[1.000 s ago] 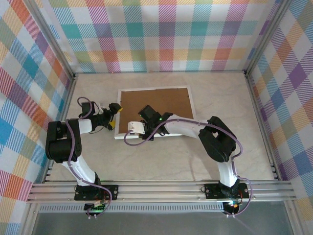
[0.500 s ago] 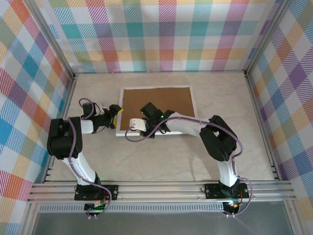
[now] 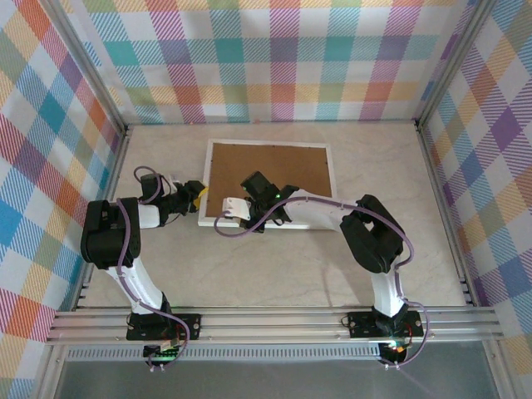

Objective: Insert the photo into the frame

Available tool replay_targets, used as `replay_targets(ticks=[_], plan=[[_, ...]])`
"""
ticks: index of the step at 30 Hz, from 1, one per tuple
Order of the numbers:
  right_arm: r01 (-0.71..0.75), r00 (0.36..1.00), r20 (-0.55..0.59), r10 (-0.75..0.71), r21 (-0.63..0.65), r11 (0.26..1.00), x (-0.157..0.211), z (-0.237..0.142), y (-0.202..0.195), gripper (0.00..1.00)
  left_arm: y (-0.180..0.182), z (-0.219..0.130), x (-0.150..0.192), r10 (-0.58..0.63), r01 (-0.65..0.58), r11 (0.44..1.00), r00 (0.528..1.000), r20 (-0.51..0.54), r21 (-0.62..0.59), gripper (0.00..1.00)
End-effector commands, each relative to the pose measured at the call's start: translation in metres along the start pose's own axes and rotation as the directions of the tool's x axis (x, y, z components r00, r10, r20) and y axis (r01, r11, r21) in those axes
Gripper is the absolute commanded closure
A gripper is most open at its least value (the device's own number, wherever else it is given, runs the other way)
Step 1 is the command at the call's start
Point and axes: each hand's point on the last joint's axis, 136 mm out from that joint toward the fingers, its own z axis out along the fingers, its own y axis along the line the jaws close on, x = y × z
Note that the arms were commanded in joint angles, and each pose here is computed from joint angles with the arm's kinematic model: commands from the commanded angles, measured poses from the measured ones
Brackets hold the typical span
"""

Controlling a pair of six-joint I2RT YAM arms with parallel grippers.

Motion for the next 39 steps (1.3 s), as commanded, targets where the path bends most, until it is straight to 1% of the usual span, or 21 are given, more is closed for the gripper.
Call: replay_targets(ticks=[1, 2, 5, 6, 8, 9, 11, 12, 13, 16, 20, 21, 22, 25, 29, 32, 35, 36, 39], plan=[[-0.009, 0.992, 0.125, 0.005, 0.029, 1.0, -0.029, -0.004, -0.008, 1.0, -0.022, 0.008, 0.038, 0.019, -0.008, 0.997, 0.988, -0.15, 0.077, 0.65], [-0.012, 0.992, 0.125, 0.008, 0.031, 0.999, -0.029, -0.003, -0.008, 1.0, -0.022, 0.008, 0.038, 0.017, -0.006, 0.997, 0.988, -0.151, 0.074, 0.7], [-0.022, 0.992, 0.125, 0.017, 0.039, 0.999, -0.029, -0.005, -0.01, 1.0, -0.024, 0.009, 0.04, 0.02, -0.01, 0.998, 0.988, -0.151, 0.069, 0.83], [-0.025, 0.992, 0.123, 0.02, 0.043, 0.999, -0.029, -0.005, -0.01, 1.0, -0.024, 0.009, 0.04, 0.019, -0.009, 0.998, 0.988, -0.152, 0.066, 0.86], [-0.036, 0.992, 0.12, 0.029, 0.055, 0.998, -0.029, -0.007, -0.013, 0.95, -0.024, 0.01, 0.043, 0.018, -0.009, 0.998, 0.987, -0.157, 0.057, 0.9], [-0.038, 0.992, 0.124, 0.03, 0.061, 0.997, -0.03, -0.008, -0.013, 0.92, -0.025, 0.011, 0.044, 0.017, -0.009, 0.999, 0.987, -0.158, 0.053, 0.91], [-0.049, 0.991, 0.128, 0.039, 0.077, 0.996, -0.03, -0.01, -0.015, 0.84, -0.025, 0.011, 0.045, 0.016, -0.009, 0.999, 0.987, -0.158, 0.046, 0.91], [-0.056, 0.99, 0.131, 0.045, 0.087, 0.995, -0.031, -0.012, -0.018, 0.78, -0.025, 0.01, 0.045, 0.012, -0.005, 0.999, 0.988, -0.155, 0.041, 0.92], [-0.062, 0.99, 0.135, 0.048, 0.099, 0.993, -0.031, -0.016, -0.019, 0.69, -0.025, 0.01, 0.045, 0.01, -0.004, 0.999, 0.988, -0.153, 0.038, 0.92], [-0.075, 0.987, 0.15, 0.054, 0.133, 0.988, -0.033, -0.026, -0.022, 0.51, -0.026, 0.008, 0.044, 0.001, 0.002, 1.0, 0.99, -0.142, 0.022, 0.92], [-0.063, 0.984, 0.174, 0.031, 0.177, 0.982, -0.035, -0.039, -0.021, 0.35, -0.033, 0.004, 0.043, 0.004, -0.002, 1.0, 0.992, -0.125, 0.02, 0.92], [-0.049, 0.986, 0.166, 0.017, 0.189, 0.981, -0.034, -0.04, -0.018, 0.3, -0.036, 0.002, 0.042, 0.008, -0.006, 1.0, 0.993, -0.12, 0.02, 0.92], [-0.031, 0.988, 0.157, -0.002, 0.206, 0.978, -0.033, -0.04, -0.015, 0.28, -0.039, 0.001, 0.041, 0.013, -0.01, 1.0, 0.994, -0.113, 0.02, 0.92], [0.019, 0.99, 0.133, -0.055, 0.254, 0.967, -0.033, -0.043, -0.006, 0.23, -0.046, -0.003, 0.041, 0.027, -0.025, 0.999, 0.994, -0.103, 0.024, 0.92], [0.092, 0.987, 0.095, -0.129, 0.324, 0.942, -0.033, -0.044, 0.002, 0.21, -0.053, -0.006, 0.039, 0.036, -0.034, 0.999, 0.995, -0.094, 0.03, 0.92], [0.133, 0.984, 0.054, -0.171, 0.416, 0.9, -0.032, -0.041, -0.003, 0.21, -0.056, -0.007, 0.039, 0.038, -0.035, 0.999, 0.995, -0.096, 0.034, 0.92], [0.187, 0.974, 0.005, -0.226, 0.542, 0.819, -0.036, -0.04, -0.016, 0.21, -0.056, -0.007, 0.04, 0.036, -0.033, 0.999, 0.995, -0.098, 0.032, 0.92], [0.208, 0.969, -0.013, -0.248, 0.587, 0.783, -0.038, -0.04, -0.021, 0.22, -0.057, -0.008, 0.04, 0.036, -0.032, 0.999, 0.994, -0.1, 0.033, 0.92], [0.271, 0.95, -0.071, -0.303, 0.665, 0.695, -0.043, -0.038, -0.029, 0.22, -0.058, -0.008, 0.04, 0.034, -0.031, 0.999, 0.994, -0.102, 0.033, 0.92]])
